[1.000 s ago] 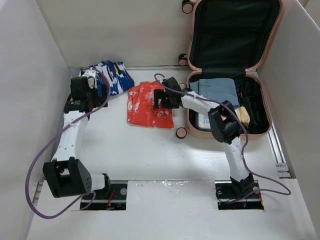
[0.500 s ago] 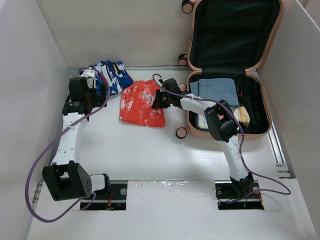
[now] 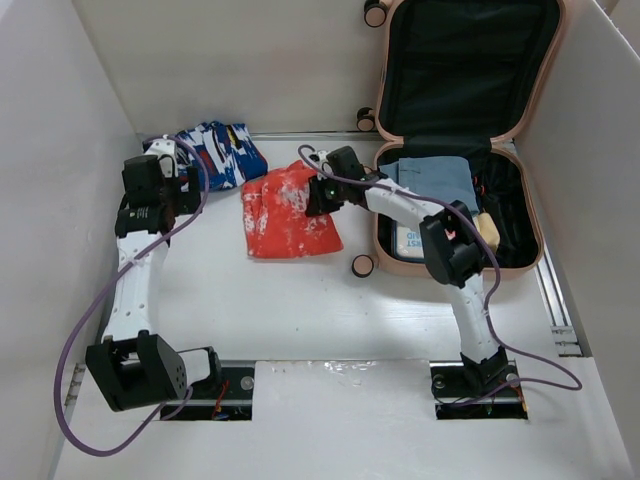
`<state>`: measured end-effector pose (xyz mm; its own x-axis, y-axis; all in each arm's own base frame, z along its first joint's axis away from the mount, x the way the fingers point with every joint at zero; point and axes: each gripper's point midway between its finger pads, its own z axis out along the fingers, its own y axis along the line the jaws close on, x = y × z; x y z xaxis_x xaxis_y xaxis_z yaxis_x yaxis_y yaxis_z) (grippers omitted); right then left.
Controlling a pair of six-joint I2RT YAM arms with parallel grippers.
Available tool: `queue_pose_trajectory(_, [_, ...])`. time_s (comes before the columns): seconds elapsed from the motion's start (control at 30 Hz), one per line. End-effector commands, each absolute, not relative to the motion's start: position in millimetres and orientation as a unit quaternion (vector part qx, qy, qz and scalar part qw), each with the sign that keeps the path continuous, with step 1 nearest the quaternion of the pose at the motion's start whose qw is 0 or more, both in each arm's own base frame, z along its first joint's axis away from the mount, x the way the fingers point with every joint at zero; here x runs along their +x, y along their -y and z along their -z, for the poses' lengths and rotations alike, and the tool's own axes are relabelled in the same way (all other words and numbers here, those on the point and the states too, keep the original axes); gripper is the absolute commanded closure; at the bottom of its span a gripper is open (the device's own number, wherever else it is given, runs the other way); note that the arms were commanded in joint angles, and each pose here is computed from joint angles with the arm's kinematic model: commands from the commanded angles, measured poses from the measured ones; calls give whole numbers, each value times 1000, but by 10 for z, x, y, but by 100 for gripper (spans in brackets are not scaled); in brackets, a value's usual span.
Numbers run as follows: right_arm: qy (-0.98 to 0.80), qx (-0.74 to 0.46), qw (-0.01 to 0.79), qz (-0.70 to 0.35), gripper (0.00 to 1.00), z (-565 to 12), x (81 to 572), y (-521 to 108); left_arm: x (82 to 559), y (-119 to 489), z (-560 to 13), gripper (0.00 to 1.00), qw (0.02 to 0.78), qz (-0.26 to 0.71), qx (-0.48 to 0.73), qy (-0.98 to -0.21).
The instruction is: Pack the luggage
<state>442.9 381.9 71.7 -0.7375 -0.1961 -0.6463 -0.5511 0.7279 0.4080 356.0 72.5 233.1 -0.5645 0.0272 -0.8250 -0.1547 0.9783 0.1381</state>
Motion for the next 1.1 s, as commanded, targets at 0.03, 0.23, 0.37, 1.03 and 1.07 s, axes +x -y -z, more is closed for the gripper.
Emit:
queue_pose_trajectory(0.03, [-818, -275, 355, -359, 100, -1823, 4434, -3954, 3576, -771, -2493, 0, 491, -103, -43, -864])
queue_pose_trajectory(0.23, [-806, -276, 373, -367, 100, -2280, 4478, -3940, 3618, -762, -2550, 0, 496, -100, -40, -861])
queue_pose_trajectory(0.37, [-799, -269, 403, -357, 100, -2573, 4630, -3831, 3630, -764, -2518, 0, 493, -100, -40, -864])
queue_pose_trajectory(1.03, [-858, -143, 388, -305, 100, -2581, 4296, -867, 3978, -752, -2361, 0, 461, -77, -40, -883])
queue_pose_trajectory(1.07, [-857, -135, 392, -305, 100, -2577, 4164, -730, 4044, -744, -2371, 0, 462, -72, -37, -883])
